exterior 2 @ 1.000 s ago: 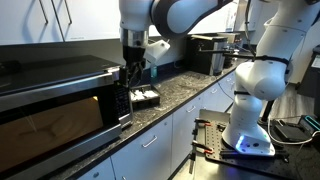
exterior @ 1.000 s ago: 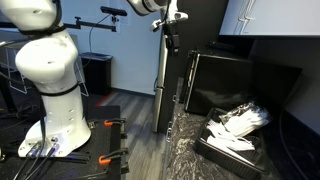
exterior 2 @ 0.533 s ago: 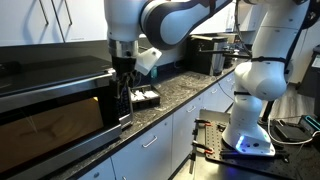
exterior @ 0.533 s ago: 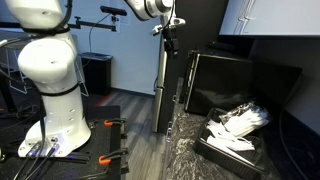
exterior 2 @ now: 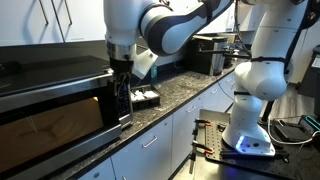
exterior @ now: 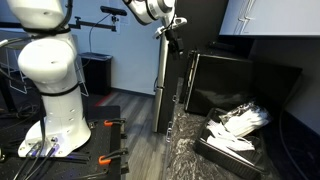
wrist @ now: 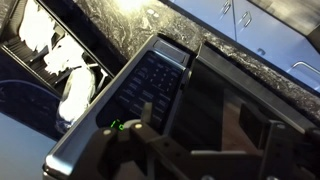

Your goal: Close the microwave door

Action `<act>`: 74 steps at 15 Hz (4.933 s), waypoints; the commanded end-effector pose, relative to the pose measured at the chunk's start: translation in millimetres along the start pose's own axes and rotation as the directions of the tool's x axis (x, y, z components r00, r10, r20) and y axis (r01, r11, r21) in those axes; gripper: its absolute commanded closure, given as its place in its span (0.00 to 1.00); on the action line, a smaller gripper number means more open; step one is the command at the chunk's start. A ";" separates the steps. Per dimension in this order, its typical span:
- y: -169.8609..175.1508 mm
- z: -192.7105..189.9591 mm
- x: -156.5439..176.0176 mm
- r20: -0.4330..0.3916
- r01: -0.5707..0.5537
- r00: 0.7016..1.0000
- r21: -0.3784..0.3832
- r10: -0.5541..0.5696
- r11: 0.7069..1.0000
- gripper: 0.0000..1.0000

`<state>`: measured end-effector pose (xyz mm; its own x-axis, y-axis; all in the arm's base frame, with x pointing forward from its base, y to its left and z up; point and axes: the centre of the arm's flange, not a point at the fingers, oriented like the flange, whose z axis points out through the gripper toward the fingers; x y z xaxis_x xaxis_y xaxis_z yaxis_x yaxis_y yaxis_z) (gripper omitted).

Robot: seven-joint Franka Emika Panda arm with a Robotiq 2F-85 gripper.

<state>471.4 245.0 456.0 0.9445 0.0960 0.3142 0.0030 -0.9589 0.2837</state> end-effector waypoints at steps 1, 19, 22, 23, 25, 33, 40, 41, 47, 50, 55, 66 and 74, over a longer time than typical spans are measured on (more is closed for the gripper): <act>-9.8 14.3 18.3 -0.053 -0.003 0.999 -0.030 0.001 1.000 0.42; -44.5 16.0 52.8 -0.169 0.177 0.961 -0.227 -0.218 0.958 1.00; -47.4 22.4 55.9 -0.156 0.216 0.951 -0.279 -0.266 0.936 1.00; -49.7 23.9 56.8 -0.152 0.226 0.948 -0.295 -0.279 0.928 1.00; -51.5 24.5 53.9 -0.144 0.242 0.943 -0.321 -0.299 0.916 1.00; -41.0 40.4 49.9 -0.059 0.361 0.901 -0.442 -0.429 0.821 1.00; -20.3 55.0 46.6 0.039 0.501 0.836 -0.462 -0.548 0.732 1.00; -15.0 57.9 48.0 0.043 0.516 0.825 -0.464 -0.564 0.720 1.00; -16.8 45.7 39.6 0.018 0.563 0.792 -0.405 -0.610 0.720 1.00; -34.0 27.4 30.5 0.033 0.562 0.821 -0.225 -0.571 0.796 1.00; -45.9 -8.9 -1.5 0.160 0.473 0.864 0.067 -0.478 0.878 1.00; -27.6 -64.9 -58.6 0.320 0.134 0.923 0.249 -0.212 0.959 1.00; -22.9 -68.2 -56.5 0.331 0.108 0.923 0.273 -0.199 0.956 0.73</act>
<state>395.5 279.7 493.5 0.9794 0.1909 -0.0661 0.1948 -0.9791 0.0582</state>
